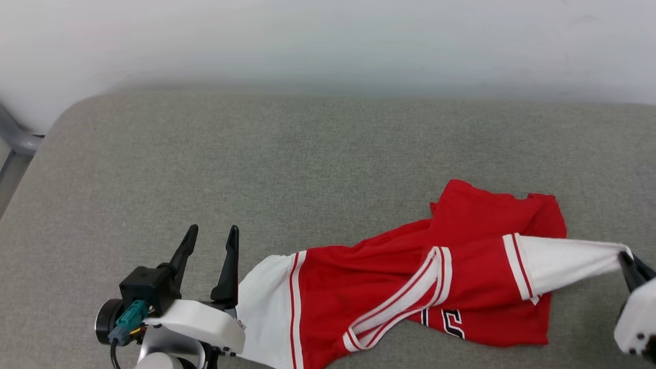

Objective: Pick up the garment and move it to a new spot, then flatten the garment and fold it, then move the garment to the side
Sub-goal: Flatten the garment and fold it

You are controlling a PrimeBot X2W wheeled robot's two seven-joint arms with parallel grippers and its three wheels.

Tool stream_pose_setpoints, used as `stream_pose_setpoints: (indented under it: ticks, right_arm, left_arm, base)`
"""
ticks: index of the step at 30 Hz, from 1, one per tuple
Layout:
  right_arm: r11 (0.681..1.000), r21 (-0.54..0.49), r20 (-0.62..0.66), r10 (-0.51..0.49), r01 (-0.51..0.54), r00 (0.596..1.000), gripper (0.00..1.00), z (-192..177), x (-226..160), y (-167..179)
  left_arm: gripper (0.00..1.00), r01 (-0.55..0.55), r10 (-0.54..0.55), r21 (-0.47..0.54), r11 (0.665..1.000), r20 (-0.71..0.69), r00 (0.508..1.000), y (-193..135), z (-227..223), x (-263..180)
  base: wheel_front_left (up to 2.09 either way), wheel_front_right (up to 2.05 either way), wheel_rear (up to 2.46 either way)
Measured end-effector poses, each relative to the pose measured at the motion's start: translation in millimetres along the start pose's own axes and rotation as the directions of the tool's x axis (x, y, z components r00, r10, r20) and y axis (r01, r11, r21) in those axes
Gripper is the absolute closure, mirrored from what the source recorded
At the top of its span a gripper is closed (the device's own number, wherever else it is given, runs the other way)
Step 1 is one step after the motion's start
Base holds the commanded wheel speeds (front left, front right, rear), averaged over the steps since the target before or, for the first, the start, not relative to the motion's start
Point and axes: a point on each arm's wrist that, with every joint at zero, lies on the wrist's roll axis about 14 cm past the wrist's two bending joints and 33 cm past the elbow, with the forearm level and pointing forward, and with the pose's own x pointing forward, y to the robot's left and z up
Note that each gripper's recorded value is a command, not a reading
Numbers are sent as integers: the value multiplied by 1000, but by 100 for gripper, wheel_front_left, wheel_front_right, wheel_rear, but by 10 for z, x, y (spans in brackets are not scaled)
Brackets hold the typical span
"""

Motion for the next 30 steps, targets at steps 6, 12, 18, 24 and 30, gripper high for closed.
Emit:
stream_pose_setpoints:
  ticks: [6, 12, 18, 24, 30]
  right_arm:
    - [997, 40, -83, -63, 66, 995, 100, -414, -473, -111]
    - [986, 119, -291, -82, 121, 953, 100, -1205, -789, -189]
    - [965, 190, -339, -107, 179, 935, 100, -1589, -774, -285]
    - [956, 249, -196, -104, 152, 975, 0, -1417, -576, -216]
    - [957, 255, 80, -162, 137, 983, 0, -929, -527, -298]
  left_arm:
    - [0, 2, -2, -2, 1000, 0, 1000, -32, 20, -76]
    - [0, 2, -2, -1, 1000, -4, 1000, -29, 22, -89]
    - [0, 1, -1, 0, 1000, -31, 1000, -19, -39, -62]
    - [0, -6, 6, 1, 1000, -45, 999, 2, -70, -78]
    - [0, -25, 25, 0, 1000, -41, 999, 45, -54, -134]
  base:
    - [0, 0, 0]
    - [0, 0, 0]
    - [0, 0, 0]
    - [0, 0, 0]
    - [0, 0, 0]
